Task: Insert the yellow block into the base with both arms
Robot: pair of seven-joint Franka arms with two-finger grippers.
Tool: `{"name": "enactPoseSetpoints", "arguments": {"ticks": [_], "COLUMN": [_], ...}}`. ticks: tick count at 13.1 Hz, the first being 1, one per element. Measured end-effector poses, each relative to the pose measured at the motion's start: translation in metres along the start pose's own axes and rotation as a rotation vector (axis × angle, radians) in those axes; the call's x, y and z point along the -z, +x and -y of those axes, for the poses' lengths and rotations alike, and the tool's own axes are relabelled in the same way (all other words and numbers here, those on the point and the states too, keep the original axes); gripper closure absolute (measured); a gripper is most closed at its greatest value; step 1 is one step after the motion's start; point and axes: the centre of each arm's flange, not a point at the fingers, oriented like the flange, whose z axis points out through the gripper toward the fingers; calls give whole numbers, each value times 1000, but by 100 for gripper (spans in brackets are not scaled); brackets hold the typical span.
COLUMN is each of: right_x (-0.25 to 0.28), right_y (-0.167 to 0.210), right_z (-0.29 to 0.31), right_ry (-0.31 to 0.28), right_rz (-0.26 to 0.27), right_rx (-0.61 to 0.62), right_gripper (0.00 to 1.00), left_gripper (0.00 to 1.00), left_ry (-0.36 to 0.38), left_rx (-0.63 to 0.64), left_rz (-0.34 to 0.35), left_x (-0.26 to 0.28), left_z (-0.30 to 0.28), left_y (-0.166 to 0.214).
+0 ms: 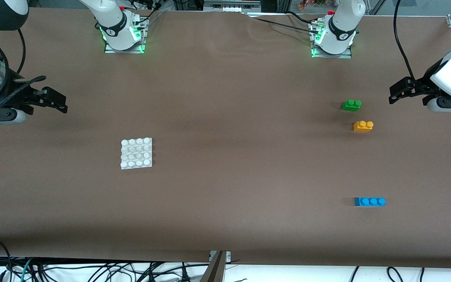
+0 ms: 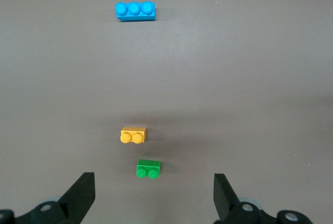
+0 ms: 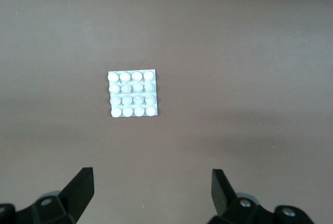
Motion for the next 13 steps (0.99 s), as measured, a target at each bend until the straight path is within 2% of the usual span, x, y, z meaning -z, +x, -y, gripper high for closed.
{"name": "enactPoseSetpoints", "arguments": {"ticks": [9, 13], "right_x": [0, 0], "right_y": [0, 0], "right_z": [0, 0], "right_ry": [0, 0], "right_rz": [0, 0], "right_rx": [-1, -1], "right_gripper": [0, 0], "left_gripper": [0, 0], "left_ry": [-3, -37], "left_rx": [0, 4], "left_rz": [2, 15], "left_x": [-2, -9], "left_z": [0, -3], "left_y": [4, 11]}}
